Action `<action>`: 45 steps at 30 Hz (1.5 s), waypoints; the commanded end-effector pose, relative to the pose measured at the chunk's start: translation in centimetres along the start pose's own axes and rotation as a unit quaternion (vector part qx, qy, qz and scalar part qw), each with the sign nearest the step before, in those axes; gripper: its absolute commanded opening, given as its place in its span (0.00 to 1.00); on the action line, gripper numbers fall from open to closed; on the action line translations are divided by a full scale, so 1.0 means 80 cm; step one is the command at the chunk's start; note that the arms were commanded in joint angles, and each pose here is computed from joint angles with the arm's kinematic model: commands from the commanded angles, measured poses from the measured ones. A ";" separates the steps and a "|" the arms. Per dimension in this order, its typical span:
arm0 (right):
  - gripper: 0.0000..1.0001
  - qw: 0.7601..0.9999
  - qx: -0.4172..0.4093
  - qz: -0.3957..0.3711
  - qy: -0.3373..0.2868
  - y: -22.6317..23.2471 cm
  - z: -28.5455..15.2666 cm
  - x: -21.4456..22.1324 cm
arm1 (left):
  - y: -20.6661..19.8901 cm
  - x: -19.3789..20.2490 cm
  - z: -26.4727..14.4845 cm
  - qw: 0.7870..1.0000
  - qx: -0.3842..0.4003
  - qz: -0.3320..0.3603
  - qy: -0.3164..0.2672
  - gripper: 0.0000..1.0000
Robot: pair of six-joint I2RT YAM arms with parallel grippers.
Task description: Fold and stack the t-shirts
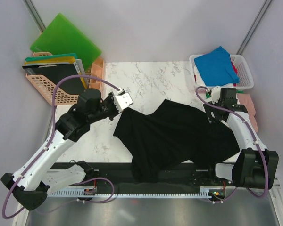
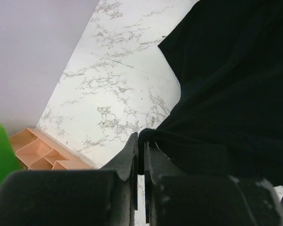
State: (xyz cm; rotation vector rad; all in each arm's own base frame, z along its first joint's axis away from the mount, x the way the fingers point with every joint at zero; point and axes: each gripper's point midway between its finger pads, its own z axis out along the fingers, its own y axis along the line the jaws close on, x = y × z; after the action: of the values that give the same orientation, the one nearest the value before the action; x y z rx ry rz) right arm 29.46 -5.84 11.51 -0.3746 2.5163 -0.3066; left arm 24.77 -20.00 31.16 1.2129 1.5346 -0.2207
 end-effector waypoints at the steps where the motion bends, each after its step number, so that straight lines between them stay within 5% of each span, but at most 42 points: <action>1: 0.88 1.000 0.000 0.017 -0.017 -0.002 0.014 -0.010 | 0.022 -0.022 -0.012 0.999 -0.033 -0.014 -0.023 0.02; 5: 0.88 0.999 -0.020 0.025 -0.017 0.007 0.025 -0.012 | 0.062 -0.017 -0.026 0.993 -0.104 -0.046 -0.018 0.02; 13: 0.87 0.995 -0.077 0.021 -0.062 0.031 0.015 -0.035 | 0.066 0.022 -0.034 0.989 -0.125 -0.078 0.004 0.02; 28: 0.83 0.975 -0.207 -0.050 -0.054 0.153 0.077 -0.164 | 0.020 0.110 -0.010 0.988 -0.077 -0.112 0.075 0.02; 45: 0.77 0.975 -0.215 -0.056 -0.006 0.189 0.184 -0.175 | 0.006 0.141 0.003 0.986 -0.053 -0.113 0.110 0.02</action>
State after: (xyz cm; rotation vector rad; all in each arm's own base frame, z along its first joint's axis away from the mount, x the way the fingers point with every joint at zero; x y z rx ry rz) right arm 44.78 10.05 2.33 -0.7016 2.5630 0.1775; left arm 26.53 -13.51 21.57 1.0188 1.8716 -0.1490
